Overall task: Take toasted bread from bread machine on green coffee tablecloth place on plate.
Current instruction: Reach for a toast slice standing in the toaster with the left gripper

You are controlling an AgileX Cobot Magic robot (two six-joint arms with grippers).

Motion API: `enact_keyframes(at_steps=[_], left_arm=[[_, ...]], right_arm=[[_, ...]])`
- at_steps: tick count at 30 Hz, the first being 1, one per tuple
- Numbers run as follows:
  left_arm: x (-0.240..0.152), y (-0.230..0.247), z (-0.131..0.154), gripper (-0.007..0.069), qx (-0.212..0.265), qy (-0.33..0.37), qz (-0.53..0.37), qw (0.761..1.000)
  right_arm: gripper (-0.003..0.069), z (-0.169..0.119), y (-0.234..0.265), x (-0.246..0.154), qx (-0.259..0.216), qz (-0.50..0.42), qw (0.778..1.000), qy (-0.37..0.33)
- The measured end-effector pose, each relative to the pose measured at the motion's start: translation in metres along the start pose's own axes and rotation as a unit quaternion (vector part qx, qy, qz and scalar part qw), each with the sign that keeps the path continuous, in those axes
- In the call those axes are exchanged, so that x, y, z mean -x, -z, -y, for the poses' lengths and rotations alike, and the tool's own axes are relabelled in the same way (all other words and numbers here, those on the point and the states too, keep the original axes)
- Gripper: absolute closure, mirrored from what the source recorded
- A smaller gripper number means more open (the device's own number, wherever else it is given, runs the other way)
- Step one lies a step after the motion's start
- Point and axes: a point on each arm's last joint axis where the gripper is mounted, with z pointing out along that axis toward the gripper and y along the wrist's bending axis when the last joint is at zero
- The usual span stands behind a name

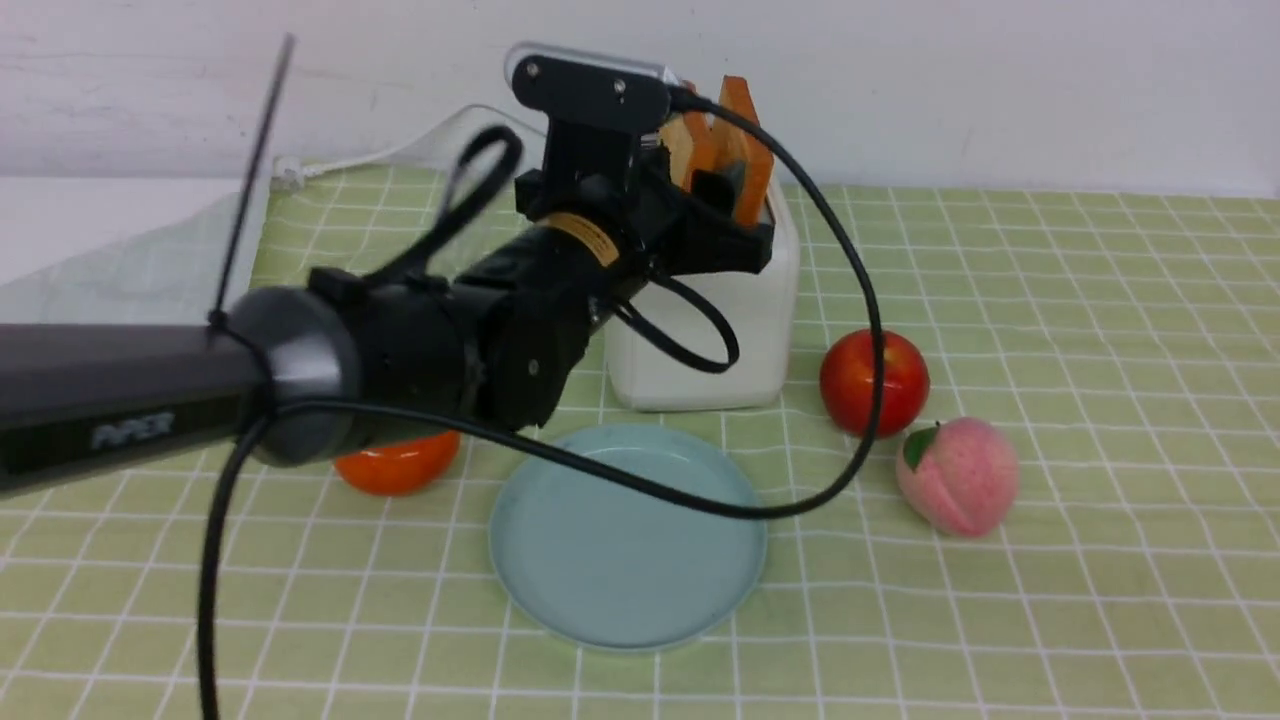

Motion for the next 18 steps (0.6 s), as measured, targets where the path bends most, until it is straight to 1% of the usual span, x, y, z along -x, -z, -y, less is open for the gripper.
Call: enact_keyframes(at_steps=[9,13,18], left_arm=[[-0.007,-0.03,-0.001,0.0197,0.015,0.012,0.011,1.0],[-0.009,-0.047,-0.012,0.0197,0.047,0.003,0.0,0.999],[-0.016,-0.055,-0.022,0.0203,0.073,0.006,-0.021,0.997]], right_arm=[[0.0657,-0.002,0.0,0.003,0.01,0.015,1.0,0.009],[0.0657,-0.002,0.0,0.003,0.01,0.016,1.0,0.011],[0.0657,-0.002,0.0,0.004,0.009,0.02,1.0,0.018]])
